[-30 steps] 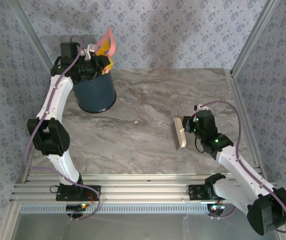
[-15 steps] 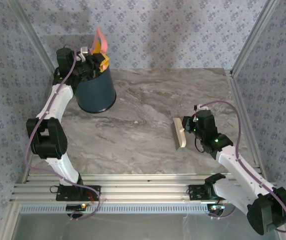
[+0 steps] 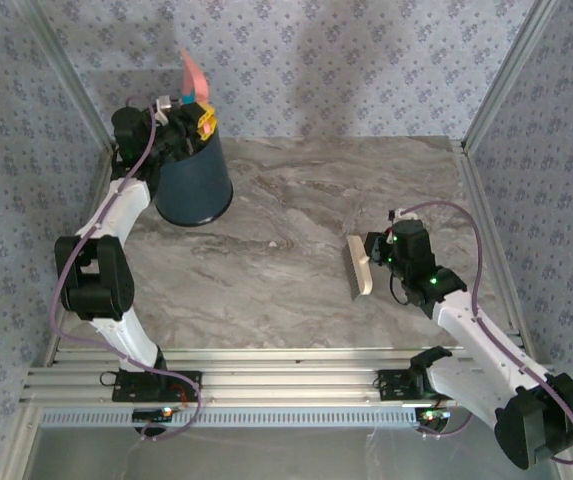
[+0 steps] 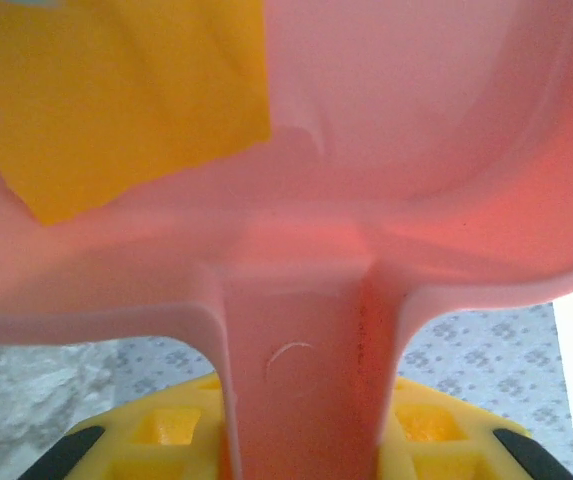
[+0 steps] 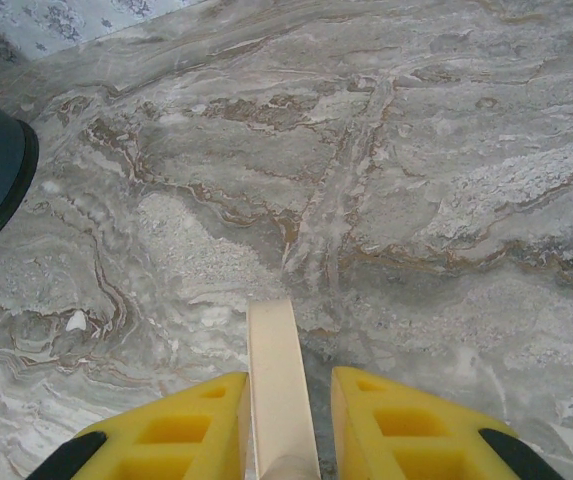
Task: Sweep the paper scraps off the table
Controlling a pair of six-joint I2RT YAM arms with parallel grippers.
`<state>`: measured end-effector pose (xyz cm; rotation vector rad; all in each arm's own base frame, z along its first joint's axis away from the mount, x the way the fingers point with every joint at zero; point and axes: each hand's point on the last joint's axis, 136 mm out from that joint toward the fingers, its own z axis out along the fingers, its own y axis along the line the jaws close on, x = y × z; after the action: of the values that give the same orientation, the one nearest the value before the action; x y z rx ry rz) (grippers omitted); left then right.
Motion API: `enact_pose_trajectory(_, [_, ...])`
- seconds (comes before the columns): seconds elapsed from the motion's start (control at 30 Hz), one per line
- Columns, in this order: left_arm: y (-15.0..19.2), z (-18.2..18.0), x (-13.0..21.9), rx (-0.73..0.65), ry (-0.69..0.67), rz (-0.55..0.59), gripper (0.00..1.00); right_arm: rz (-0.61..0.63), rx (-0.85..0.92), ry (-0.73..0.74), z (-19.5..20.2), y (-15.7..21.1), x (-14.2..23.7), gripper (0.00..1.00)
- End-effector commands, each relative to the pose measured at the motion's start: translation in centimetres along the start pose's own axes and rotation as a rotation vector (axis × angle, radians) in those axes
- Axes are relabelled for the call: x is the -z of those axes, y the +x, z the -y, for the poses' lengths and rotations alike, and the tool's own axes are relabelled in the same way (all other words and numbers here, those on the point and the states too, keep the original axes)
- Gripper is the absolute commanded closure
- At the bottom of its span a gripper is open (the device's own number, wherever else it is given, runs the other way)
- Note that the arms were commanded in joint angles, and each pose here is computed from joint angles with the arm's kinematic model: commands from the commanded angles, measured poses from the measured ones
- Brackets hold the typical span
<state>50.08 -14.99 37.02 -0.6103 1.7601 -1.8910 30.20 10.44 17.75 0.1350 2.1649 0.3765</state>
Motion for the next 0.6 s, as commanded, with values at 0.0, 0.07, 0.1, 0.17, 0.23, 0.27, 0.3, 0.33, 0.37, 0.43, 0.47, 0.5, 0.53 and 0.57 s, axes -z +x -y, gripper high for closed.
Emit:
enact_pose_trajectory(0.0, [0.27,4.02,0.68,-0.048,0.135,0.010,1.00,0.012,-0.016,-0.014,-0.45,-0.75,0.02,1.00])
enact_pose_trajectory(0.07, [0.14,3.90,0.81,-0.032,0.148,0.019,1.00,0.012,-0.016,-0.017,-0.52,-0.82,-0.01,1.00])
enact_pose_trajectory(0.1, [0.21,4.02,0.83,-0.031,0.161,0.019,1.00,0.010,-0.015,-0.016,-0.53,-0.77,-0.06,1.00])
enact_pose_trajectory(0.17, [0.07,4.08,0.94,-0.015,0.181,0.025,1.00,0.008,-0.017,-0.017,-0.56,-0.74,-0.11,1.00])
enact_pose_trajectory(0.23, [-0.14,4.15,1.04,0.011,0.211,0.032,1.00,0.007,-0.015,-0.017,-0.62,-0.80,-0.12,1.00])
enact_pose_trajectory(0.27, [-0.36,4.00,1.07,0.030,0.225,0.042,1.00,0.007,-0.015,-0.018,-0.64,-0.76,-0.12,1.00])
enact_pose_trajectory(0.3, [-0.40,4.19,1.11,0.037,0.244,0.041,1.00,0.005,-0.015,-0.017,-0.63,-0.71,-0.17,1.00])
enact_pose_trajectory(0.33, [-0.40,4.34,1.13,0.043,0.258,0.041,1.00,0.004,-0.014,-0.018,-0.68,-0.71,-0.17,1.00])
enact_pose_trajectory(0.37, [-0.34,4.53,1.13,0.051,0.273,0.039,1.00,0.004,-0.015,-0.018,-0.65,-0.69,-0.19,1.00])
enact_pose_trajectory(0.43, [-0.34,4.67,1.13,0.066,0.292,0.043,1.00,0.003,-0.014,-0.018,-0.69,-0.68,-0.17,1.00])
enact_pose_trajectory(0.47, [-0.38,4.71,1.15,0.072,0.304,0.047,1.00,0.001,-0.012,-0.017,-0.68,-0.66,-0.20,1.00])
enact_pose_trajectory(0.5, [-0.40,4.71,1.16,0.085,0.315,0.047,1.00,0.003,-0.013,-0.015,-0.65,-0.70,-0.19,1.00])
enact_pose_trajectory(0.53, [-0.52,4.57,1.11,0.105,0.330,0.053,1.00,0.003,-0.013,-0.015,-0.69,-0.70,-0.18,1.00])
enact_pose_trajectory(0.57, [-0.65,4.48,1.13,0.117,0.344,0.058,1.00,0.003,-0.012,-0.014,-0.66,-0.70,-0.18,1.00])
